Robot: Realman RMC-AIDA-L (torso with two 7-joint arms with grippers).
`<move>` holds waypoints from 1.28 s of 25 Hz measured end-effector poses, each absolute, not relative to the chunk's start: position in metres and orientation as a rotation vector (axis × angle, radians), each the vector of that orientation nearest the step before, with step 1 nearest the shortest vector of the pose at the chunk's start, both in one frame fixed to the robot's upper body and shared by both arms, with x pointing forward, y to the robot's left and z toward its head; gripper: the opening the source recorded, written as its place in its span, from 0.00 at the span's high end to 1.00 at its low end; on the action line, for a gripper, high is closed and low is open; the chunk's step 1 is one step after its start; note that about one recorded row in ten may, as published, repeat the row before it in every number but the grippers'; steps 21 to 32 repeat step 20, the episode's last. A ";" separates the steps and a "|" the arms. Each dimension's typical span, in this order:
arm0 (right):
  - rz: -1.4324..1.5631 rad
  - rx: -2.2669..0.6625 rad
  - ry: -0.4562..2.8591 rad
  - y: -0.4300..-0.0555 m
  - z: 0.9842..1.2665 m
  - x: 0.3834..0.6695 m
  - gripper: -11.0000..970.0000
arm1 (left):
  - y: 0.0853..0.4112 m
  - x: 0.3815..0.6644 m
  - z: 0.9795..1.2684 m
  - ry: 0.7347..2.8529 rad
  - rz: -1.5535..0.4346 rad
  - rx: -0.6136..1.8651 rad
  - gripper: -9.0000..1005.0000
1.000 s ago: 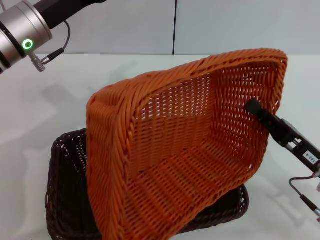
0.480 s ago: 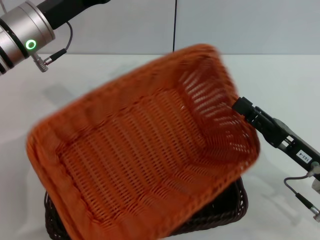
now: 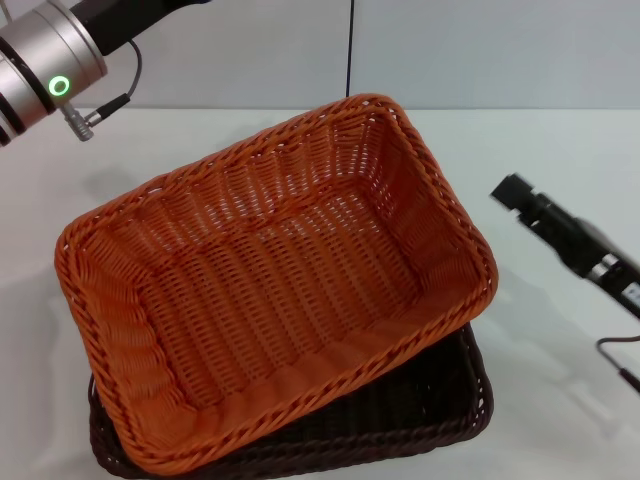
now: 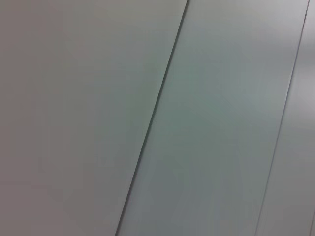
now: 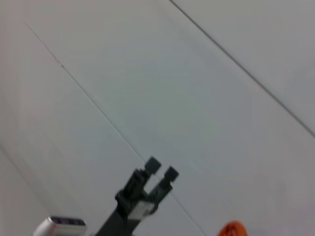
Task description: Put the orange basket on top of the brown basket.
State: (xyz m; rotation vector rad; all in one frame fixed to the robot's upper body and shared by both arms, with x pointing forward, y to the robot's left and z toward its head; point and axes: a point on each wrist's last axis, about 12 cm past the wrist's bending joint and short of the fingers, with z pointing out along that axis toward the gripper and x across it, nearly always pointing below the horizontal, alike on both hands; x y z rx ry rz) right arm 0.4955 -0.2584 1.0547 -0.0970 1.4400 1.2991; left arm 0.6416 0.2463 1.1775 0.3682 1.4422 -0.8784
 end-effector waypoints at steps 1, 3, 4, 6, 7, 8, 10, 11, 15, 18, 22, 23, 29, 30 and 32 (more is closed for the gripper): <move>1.291 -0.102 1.426 -0.262 1.057 0.496 0.41 | 0.247 0.642 1.178 1.441 -0.878 0.367 0.14; 1.272 -0.109 1.391 -0.271 1.062 0.495 0.41 | 0.247 0.642 1.179 1.438 -0.875 0.367 0.14; 1.252 -0.110 1.367 -0.278 1.066 0.495 0.41 | 0.248 0.642 1.179 1.438 -0.874 0.367 0.14; 1.197 -0.095 1.325 -0.294 1.073 0.494 0.41 | 0.250 0.641 1.179 1.434 -0.870 0.362 0.14; 1.154 -0.081 1.305 -0.305 1.076 0.494 0.41 | 0.250 0.641 1.179 1.434 -0.870 0.362 0.14; 1.106 -0.070 1.287 -0.316 1.080 0.494 0.41 | 0.250 0.641 1.179 1.434 -0.870 0.362 0.14; 0.980 -0.049 1.268 -0.339 1.088 0.496 0.41 | 0.258 0.638 1.178 1.419 -0.866 0.325 0.14; 0.919 -0.039 1.267 -0.348 1.090 0.497 0.41 | 0.260 0.637 1.177 1.416 -0.864 0.319 0.14; 0.587 0.026 1.290 -0.387 1.093 0.504 0.41 | 0.273 0.626 1.172 1.371 -0.857 0.286 0.14; 0.313 0.061 1.281 -0.408 1.092 0.509 0.41 | 0.286 0.615 1.166 1.331 -0.845 0.244 0.14; 0.152 0.069 1.263 -0.415 1.092 0.514 0.41 | 0.296 0.607 1.162 1.312 -0.838 0.212 0.14; 0.152 0.069 1.263 -0.415 1.092 0.514 0.41 | 0.296 0.607 1.162 1.312 -0.838 0.212 0.14; 0.152 0.069 1.263 -0.415 1.092 0.514 0.41 | 0.296 0.607 1.162 1.312 -0.838 0.212 0.14; 0.152 0.069 1.263 -0.415 1.092 0.514 0.41 | 0.296 0.607 1.162 1.312 -0.838 0.212 0.14; 0.152 0.069 1.263 -0.415 1.092 0.514 0.41 | 0.296 0.607 1.162 1.312 -0.838 0.212 0.14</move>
